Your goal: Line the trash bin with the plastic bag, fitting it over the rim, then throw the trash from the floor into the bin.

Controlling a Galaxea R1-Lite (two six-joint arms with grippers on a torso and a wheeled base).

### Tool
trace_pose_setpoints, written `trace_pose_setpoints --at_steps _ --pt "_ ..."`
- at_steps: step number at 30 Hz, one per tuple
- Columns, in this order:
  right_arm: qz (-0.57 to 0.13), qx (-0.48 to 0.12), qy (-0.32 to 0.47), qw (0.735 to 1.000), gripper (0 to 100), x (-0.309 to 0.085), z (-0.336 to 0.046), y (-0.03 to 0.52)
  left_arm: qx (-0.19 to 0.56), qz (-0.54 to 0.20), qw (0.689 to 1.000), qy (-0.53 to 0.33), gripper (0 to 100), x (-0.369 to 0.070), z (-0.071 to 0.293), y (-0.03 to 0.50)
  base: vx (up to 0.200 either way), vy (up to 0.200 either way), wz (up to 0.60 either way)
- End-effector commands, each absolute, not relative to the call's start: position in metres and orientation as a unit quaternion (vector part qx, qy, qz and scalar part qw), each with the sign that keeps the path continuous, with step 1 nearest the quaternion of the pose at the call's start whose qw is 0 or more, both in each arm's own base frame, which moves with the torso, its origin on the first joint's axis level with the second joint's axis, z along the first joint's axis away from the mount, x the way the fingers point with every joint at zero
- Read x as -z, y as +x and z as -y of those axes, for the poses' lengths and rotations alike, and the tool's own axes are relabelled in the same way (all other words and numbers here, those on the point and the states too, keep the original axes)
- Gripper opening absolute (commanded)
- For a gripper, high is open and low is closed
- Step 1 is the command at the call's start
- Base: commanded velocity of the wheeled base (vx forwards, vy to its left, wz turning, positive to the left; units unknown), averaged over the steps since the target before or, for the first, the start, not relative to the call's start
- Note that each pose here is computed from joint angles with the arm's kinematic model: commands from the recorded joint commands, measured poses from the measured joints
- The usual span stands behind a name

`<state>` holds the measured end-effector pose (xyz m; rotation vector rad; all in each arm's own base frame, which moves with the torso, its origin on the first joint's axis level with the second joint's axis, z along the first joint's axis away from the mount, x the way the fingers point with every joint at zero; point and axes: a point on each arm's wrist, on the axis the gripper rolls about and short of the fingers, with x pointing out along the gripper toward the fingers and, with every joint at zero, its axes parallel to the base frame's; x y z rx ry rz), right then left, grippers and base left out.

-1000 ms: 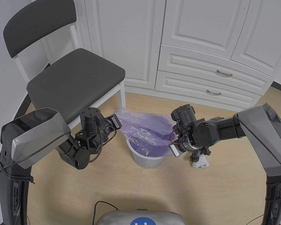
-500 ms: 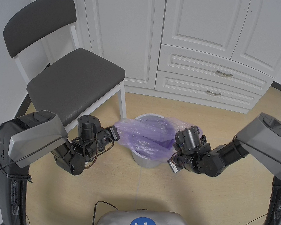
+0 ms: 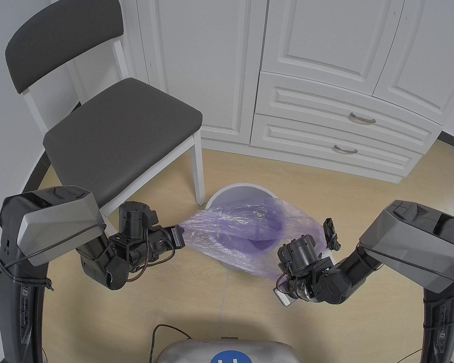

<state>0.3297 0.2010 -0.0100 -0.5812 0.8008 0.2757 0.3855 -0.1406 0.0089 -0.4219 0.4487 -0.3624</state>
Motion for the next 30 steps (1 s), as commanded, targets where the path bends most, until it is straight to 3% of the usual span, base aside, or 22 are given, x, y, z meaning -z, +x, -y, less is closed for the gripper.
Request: trace_pose_setpoints --at_steps 1,12,19,20,30 --pt "-0.4 -0.124 -0.282 0.863 0 0.024 -0.194 0.334 0.169 -0.233 0.936 -0.202 0 0.001 0.135 0.386 0.0 0.0 0.0" --pt "-0.399 -0.115 -0.276 0.867 0 0.048 -0.199 0.357 0.165 -0.258 0.935 -0.18 0 0.041 0.141 0.395 0.0 0.0 0.0" --pt "-0.39 -0.125 -0.267 0.872 0 0.028 -0.195 0.352 0.16 -0.241 0.94 -0.182 0 0.033 0.142 0.398 0.0 0.0 0.0" --pt "-0.389 -0.125 -0.267 0.873 100 0.024 -0.195 0.35 0.16 -0.241 0.94 -0.182 0 0.033 0.143 0.397 0.0 0.0 0.0" --pt "-0.318 -0.155 -0.27 0.896 100 -0.071 -0.171 0.299 0.166 -0.229 0.942 -0.183 0 0.018 0.144 0.395 0.0 0.0 0.0"
